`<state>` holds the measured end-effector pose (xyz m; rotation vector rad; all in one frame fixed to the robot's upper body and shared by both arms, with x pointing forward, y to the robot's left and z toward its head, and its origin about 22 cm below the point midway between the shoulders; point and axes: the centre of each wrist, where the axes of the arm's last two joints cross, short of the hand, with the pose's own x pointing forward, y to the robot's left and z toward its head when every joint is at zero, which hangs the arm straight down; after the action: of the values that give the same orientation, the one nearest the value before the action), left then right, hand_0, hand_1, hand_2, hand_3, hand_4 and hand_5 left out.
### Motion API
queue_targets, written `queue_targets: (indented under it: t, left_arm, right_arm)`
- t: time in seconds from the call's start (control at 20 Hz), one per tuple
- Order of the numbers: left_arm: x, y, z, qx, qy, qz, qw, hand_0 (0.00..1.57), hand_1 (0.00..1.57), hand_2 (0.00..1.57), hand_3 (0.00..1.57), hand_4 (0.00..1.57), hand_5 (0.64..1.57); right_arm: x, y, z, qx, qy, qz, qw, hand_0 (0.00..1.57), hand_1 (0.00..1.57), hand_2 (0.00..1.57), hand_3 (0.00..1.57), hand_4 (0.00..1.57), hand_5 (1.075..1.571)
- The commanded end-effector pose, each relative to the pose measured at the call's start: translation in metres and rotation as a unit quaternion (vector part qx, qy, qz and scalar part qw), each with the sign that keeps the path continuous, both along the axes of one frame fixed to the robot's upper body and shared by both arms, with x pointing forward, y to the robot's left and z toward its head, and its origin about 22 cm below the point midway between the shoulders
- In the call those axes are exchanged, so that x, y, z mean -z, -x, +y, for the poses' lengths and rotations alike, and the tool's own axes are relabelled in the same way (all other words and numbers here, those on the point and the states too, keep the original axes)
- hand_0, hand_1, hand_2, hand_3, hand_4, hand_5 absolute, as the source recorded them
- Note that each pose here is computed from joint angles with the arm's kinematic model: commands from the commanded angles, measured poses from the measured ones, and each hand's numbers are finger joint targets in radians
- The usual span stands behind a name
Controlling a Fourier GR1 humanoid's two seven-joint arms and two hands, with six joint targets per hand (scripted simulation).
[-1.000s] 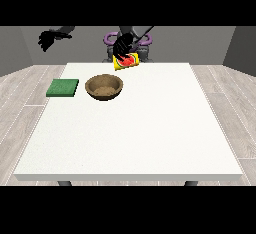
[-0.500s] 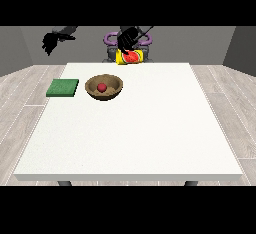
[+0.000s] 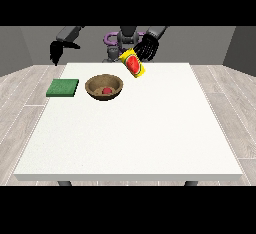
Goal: Pick the cup and pour the ball into the bowl, then pick the bowl and place it on the pad
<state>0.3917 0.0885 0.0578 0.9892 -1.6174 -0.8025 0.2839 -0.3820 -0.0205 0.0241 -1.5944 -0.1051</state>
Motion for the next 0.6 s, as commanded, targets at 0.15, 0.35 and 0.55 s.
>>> queue_targets:
  t: [0.15, 0.35, 0.55]
  left_arm:
    - [0.005, 0.023, 0.032, 0.03, 0.321, 0.0, 0.947, 0.0, 0.0, 0.0, 0.0, 0.0, 1.556]
    - [0.025, 0.043, 0.047, 0.108, 0.397, 0.014, 0.911, 0.0, 0.0, 0.0, 0.0, 0.0, 1.565]
    - [0.032, 0.051, 0.072, 0.168, 0.412, 0.031, 0.895, 0.0, 0.0, 0.0, 0.0, 0.0, 1.564]
  right_arm:
    - [-0.011, -0.031, 0.051, -0.004, -0.01, -0.045, 0.9989, 0.0, 0.0, 0.0, 0.0, 0.29, 1.57]
    - [-0.002, -0.033, 0.083, 0.028, -0.012, -0.027, 0.9991, 0.0, 0.0, 0.0, 0.0, 0.21, 1.571]
    - [0.007, -0.032, 0.07, 0.069, -0.022, -0.012, 0.9973, 0.0, 0.0, 0.0, 0.0, 0.32, 1.57]
